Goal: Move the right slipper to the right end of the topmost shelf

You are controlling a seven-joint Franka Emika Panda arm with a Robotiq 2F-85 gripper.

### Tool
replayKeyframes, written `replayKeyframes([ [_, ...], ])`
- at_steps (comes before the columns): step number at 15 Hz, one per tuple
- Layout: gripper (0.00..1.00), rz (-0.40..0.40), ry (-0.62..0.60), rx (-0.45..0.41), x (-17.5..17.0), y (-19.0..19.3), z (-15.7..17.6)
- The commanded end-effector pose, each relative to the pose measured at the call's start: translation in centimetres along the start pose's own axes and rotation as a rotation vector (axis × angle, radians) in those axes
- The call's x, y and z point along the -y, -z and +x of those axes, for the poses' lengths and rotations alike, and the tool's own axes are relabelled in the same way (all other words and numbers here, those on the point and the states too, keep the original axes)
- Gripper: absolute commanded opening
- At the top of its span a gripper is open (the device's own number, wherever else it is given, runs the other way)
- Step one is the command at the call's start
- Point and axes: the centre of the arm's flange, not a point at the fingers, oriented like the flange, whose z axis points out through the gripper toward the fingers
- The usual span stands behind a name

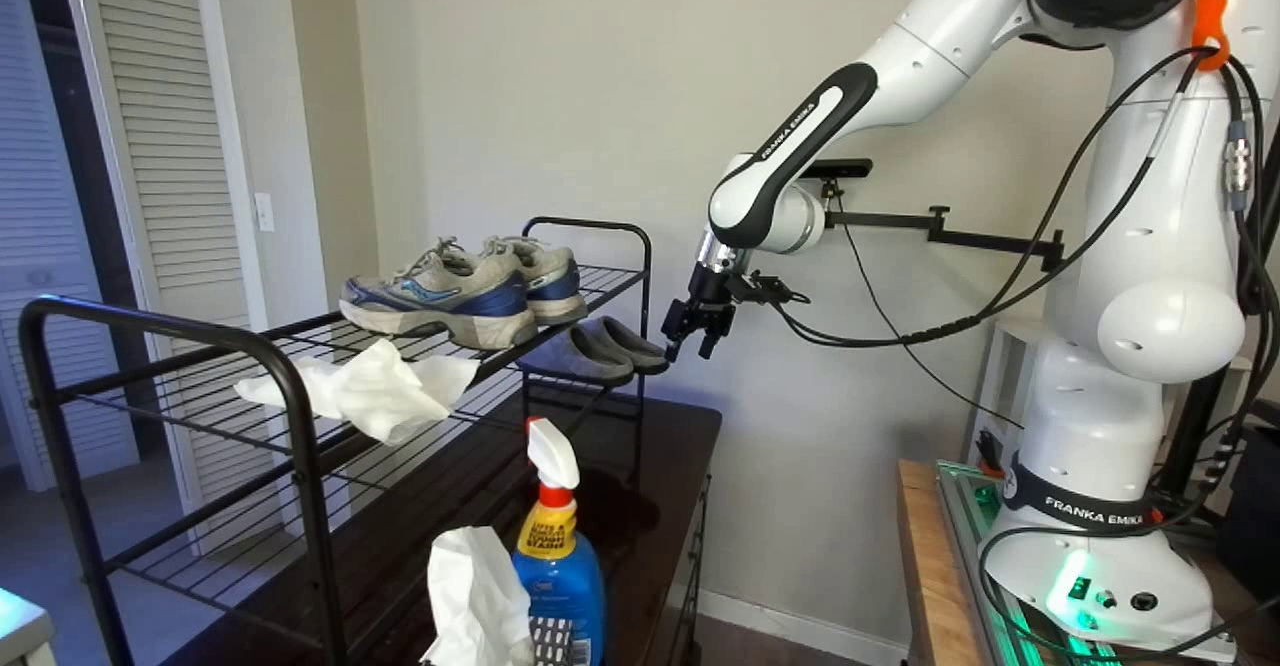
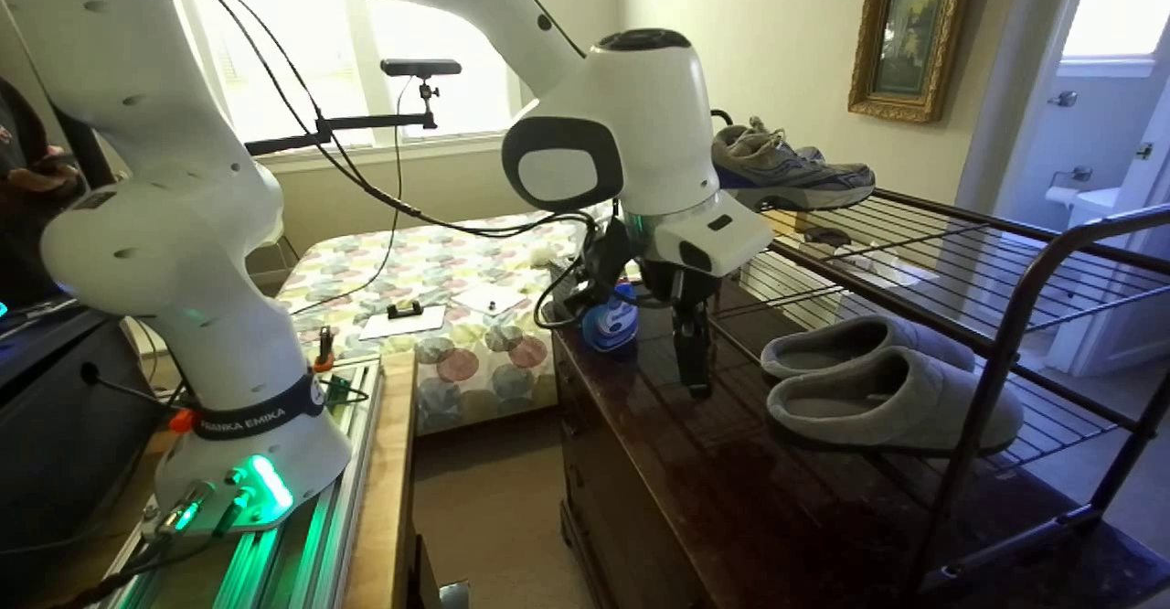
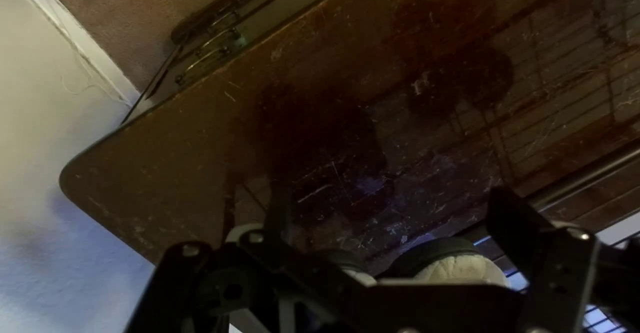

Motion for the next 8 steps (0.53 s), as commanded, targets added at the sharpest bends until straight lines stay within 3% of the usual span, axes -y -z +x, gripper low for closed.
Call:
replayKeyframes([
  [1,1.00,0.000,0.003,0.000,0.0,0.0,0.0],
  [3,1.00,-0.001,0.006,0.000,-0.1,0.0,0.0],
  [8,1.00,-0.011,0.024,-0.263,0.0,-0.5,1.8],
])
